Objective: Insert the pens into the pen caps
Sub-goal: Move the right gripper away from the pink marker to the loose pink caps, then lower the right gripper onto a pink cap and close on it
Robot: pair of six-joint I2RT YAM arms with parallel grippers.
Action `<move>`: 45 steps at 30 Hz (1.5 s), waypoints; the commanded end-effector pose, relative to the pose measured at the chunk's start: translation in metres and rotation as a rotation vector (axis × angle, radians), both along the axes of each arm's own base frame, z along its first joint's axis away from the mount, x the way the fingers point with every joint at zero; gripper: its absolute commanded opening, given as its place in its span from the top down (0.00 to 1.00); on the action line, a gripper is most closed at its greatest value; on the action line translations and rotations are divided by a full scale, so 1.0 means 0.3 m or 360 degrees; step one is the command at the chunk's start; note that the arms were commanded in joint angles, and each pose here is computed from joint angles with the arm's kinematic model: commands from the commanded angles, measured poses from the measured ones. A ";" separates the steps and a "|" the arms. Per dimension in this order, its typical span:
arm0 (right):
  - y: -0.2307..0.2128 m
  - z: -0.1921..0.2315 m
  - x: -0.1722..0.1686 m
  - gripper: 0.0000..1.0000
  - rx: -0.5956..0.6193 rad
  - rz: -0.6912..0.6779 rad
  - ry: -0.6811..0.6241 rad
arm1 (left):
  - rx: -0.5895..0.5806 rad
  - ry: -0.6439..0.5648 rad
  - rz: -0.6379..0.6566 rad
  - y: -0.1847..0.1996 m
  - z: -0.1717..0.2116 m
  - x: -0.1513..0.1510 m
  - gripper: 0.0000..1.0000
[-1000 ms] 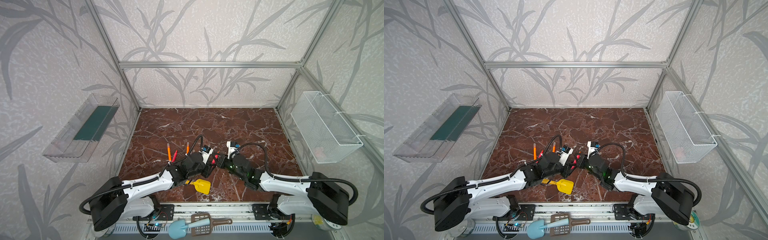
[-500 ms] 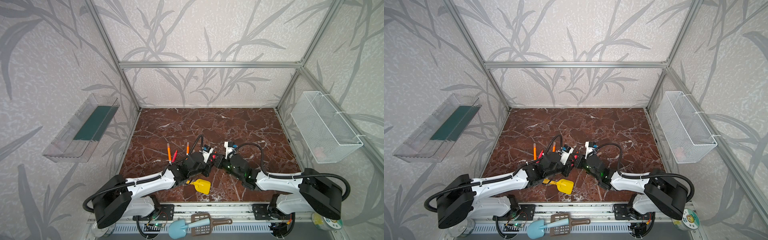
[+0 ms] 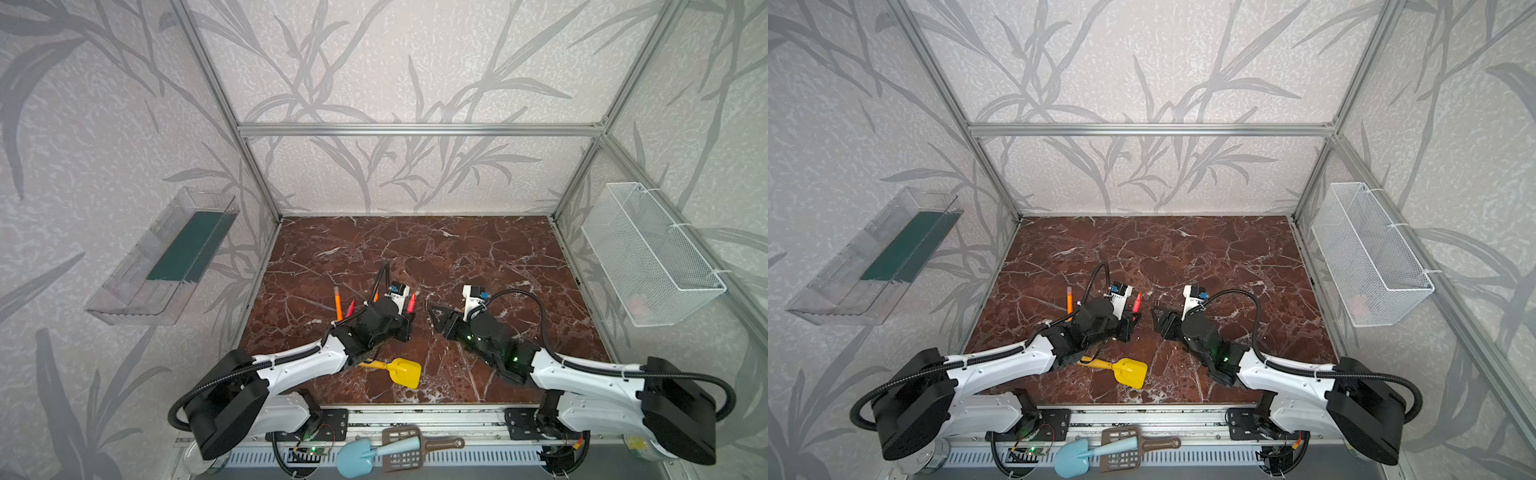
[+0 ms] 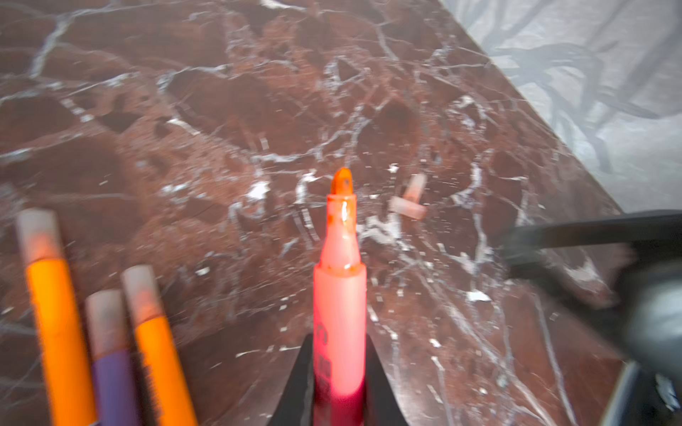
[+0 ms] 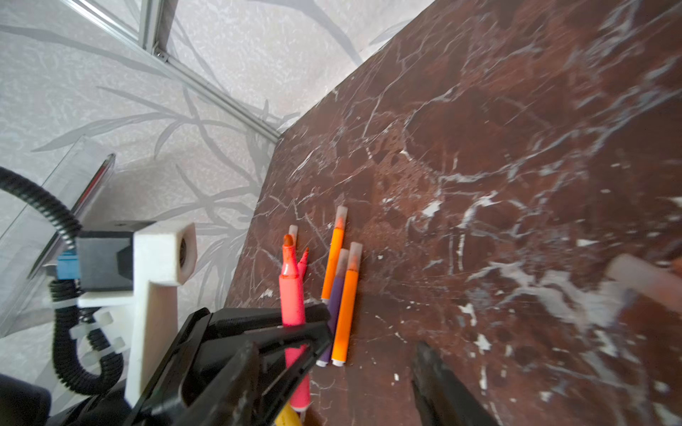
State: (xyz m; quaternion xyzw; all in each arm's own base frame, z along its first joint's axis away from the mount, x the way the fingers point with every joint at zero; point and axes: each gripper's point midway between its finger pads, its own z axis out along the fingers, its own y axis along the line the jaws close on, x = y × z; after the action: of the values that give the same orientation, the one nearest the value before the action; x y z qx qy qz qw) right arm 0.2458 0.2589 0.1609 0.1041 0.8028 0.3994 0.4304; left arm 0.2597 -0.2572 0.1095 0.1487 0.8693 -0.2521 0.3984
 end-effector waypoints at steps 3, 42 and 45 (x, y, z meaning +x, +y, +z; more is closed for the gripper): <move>-0.209 -0.118 0.048 0.41 -0.0466 -0.0310 0.0035 | -0.0050 -0.0027 0.0009 0.012 0.029 -0.004 1.00; -0.166 -0.466 0.202 0.55 -0.0855 0.0090 0.0667 | -0.0056 0.0013 -0.0065 -0.018 0.010 -0.014 1.00; -0.171 -0.465 0.186 0.60 -0.0878 0.0078 0.0682 | -0.0061 0.0016 -0.0067 -0.020 0.010 -0.016 1.00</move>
State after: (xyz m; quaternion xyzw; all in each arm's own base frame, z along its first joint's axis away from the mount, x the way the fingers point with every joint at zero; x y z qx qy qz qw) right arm 0.3141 0.2089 0.0233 0.0424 0.9505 0.1484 0.2697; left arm 0.2517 -0.2584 0.1037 0.1580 0.8706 -0.2673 0.3817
